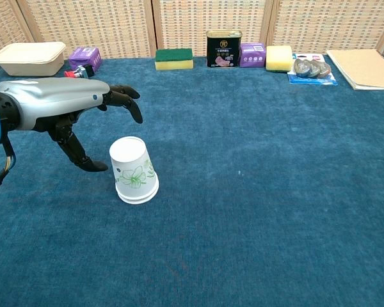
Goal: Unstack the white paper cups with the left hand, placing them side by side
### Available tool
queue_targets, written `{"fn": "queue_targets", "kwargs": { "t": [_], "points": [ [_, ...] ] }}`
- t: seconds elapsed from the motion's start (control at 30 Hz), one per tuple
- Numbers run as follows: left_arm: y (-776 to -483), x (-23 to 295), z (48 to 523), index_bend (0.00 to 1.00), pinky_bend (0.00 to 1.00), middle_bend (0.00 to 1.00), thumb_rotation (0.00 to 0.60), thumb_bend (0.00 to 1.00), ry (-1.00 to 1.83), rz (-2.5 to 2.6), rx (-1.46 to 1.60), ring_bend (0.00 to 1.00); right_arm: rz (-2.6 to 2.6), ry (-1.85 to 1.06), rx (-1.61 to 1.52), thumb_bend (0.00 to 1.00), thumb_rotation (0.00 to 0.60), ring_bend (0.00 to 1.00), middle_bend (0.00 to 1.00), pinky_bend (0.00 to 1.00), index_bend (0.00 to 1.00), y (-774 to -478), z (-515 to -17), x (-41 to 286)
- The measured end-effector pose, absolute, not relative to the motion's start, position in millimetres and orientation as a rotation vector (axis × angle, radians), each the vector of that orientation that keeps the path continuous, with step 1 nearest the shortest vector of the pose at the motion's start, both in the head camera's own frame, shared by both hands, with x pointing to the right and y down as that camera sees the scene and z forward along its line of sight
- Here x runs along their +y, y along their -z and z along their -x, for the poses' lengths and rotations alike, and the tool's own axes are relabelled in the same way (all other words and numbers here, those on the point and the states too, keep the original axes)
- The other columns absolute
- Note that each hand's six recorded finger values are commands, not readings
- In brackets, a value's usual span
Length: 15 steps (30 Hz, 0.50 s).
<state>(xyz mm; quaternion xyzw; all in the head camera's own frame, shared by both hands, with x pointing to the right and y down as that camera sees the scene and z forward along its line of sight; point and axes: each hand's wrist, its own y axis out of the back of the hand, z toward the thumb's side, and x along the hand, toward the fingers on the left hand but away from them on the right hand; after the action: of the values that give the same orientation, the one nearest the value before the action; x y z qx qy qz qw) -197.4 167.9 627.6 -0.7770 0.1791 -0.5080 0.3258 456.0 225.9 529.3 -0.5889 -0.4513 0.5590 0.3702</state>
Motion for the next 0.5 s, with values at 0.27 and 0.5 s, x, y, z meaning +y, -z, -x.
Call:
{"fn": "queue_targets", "kwargs": {
  "t": [0.27,0.5],
  "points": [
    [-632.3,169.8,191.9,0.24,0.12,0.0,0.6,0.22,1.339,2.038,0.449,0.0,1.51,-1.435,-1.162,0.04,0.6,0.01,0.0,0.0,0.12,-529.1,-456.9,225.8],
    [-632.5,169.2,190.4,0.26,0.12,0.0,0.6,0.24,1.341,2.034,0.45,0.0,1.512,-1.434,-1.164,0.04,0.6,0.01,0.0,0.0,0.12,-528.7,-457.6,225.4]
  ]
}}
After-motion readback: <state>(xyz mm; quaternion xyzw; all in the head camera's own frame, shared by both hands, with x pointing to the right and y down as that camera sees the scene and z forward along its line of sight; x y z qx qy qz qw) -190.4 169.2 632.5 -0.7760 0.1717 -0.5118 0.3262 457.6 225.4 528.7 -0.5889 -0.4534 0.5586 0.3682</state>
